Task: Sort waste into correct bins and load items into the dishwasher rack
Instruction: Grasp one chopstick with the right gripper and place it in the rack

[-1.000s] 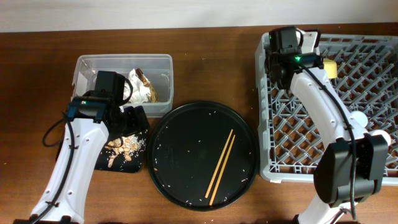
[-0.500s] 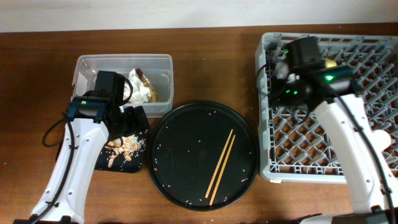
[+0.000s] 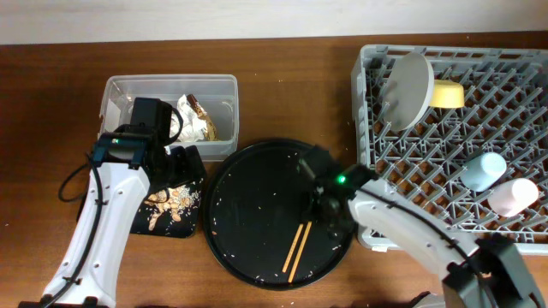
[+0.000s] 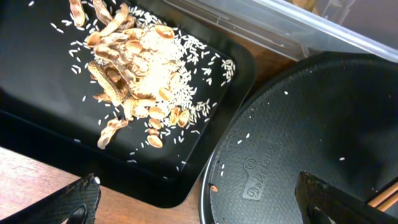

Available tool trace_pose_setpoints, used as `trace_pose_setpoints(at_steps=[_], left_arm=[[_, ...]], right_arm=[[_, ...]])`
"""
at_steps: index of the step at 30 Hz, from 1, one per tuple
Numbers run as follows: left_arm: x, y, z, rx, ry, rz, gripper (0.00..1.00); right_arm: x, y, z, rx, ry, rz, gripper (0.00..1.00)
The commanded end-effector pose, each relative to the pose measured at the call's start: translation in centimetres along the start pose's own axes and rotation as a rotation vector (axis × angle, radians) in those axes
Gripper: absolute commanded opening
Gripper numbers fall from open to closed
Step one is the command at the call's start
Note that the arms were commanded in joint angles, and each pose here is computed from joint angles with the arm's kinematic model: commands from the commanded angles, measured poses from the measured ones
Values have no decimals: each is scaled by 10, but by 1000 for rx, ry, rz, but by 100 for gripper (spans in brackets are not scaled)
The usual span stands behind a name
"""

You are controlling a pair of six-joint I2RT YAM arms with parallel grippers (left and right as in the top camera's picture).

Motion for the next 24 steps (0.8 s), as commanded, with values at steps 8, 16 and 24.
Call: trace_pose_setpoints(at_steps=[8,16,24], left_arm=[[0,0,-5,3,-19,-7,99],[0,0,-5,2,-16,-5,99],[1,0,-5,3,-12,-5,99]], right_arm=[[10,-13,46,95,29,132,62],[11,-16,59,128,64,136,39],[13,-12,58,88,95,141,13]])
Point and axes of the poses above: each gripper's point midway between its finger pads, its own z axis out along the fingers, its own y axis along the line the jaws close on, x = y × z, the point moved 8 cm from there along -z, back along the fingers
